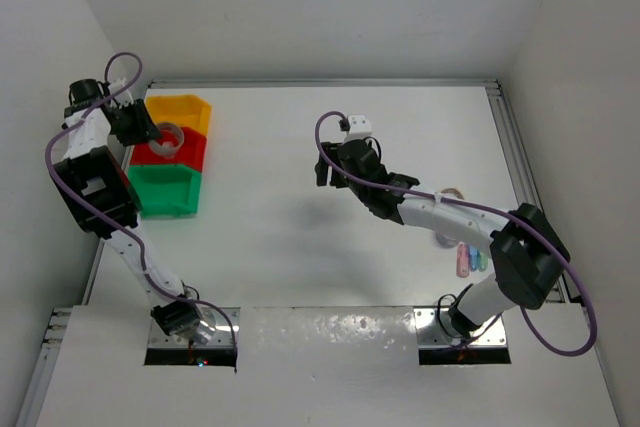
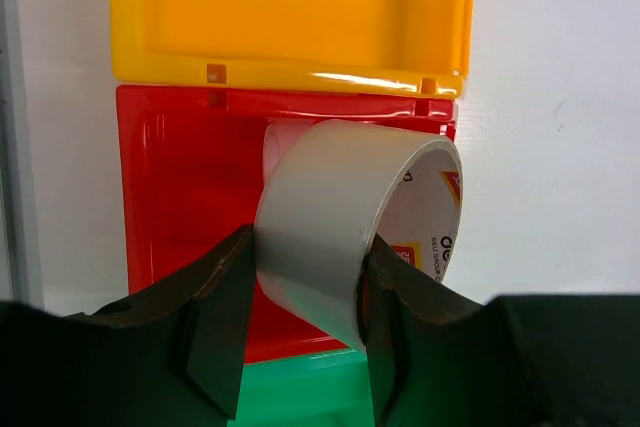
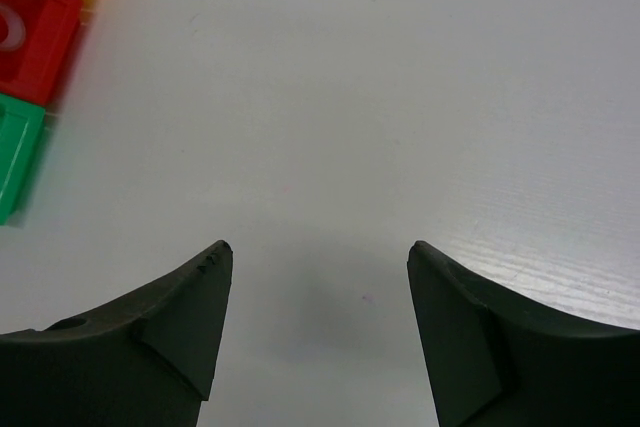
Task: Sort the stationery into containers
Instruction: Place the stationery in the storage box.
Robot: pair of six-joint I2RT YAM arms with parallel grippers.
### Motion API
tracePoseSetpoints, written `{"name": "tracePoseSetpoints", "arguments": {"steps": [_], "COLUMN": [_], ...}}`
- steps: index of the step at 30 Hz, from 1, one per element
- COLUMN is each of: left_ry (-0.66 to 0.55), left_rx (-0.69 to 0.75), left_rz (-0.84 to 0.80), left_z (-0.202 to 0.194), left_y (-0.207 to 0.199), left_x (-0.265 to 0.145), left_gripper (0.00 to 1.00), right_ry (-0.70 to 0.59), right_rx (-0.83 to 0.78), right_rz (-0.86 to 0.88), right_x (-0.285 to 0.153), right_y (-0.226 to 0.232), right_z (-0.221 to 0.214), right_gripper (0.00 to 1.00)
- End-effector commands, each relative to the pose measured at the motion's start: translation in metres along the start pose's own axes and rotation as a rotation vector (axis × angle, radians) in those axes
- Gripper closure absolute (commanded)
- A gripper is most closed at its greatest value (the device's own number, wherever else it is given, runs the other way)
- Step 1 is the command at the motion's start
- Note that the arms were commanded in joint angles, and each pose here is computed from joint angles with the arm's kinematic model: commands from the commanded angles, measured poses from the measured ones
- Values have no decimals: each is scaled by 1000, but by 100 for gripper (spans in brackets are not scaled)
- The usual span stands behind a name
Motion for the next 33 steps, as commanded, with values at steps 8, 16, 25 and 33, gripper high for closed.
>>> {"name": "tracePoseSetpoints", "arguments": {"steps": [8,16,25,33], "left_ry": [-108,-78,-39,-91], "left_rx": [-17,-66,-79,-26], "left_rz": [8,-4,35,63], "left_z": [28,21,12,24], "left_y": [18,27,38,25], "left_x": [2,20,33,23], "left_gripper": [100,94,49,35], "right_ry": [-14,-4,2,5], "right_rx": [-9,-16,-18,-25], "right_rz": [-13,-4,-5,14], "right_x": [-3,-3,-5,-6], "right_y": [-3,-1,-3,1], "right_z": [8,7,7,8], "right_gripper": [30,30,30,30]}}
Point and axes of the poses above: each gripper's point midway between its finger pads, its own x axis out along the fingers, its own y axis along the line the jaws close on, z = x × y, the point moved 6 cm from there along -x, back along the fingers, and after that the axes turned 15 degrees about -x, right-handed, at the moved point
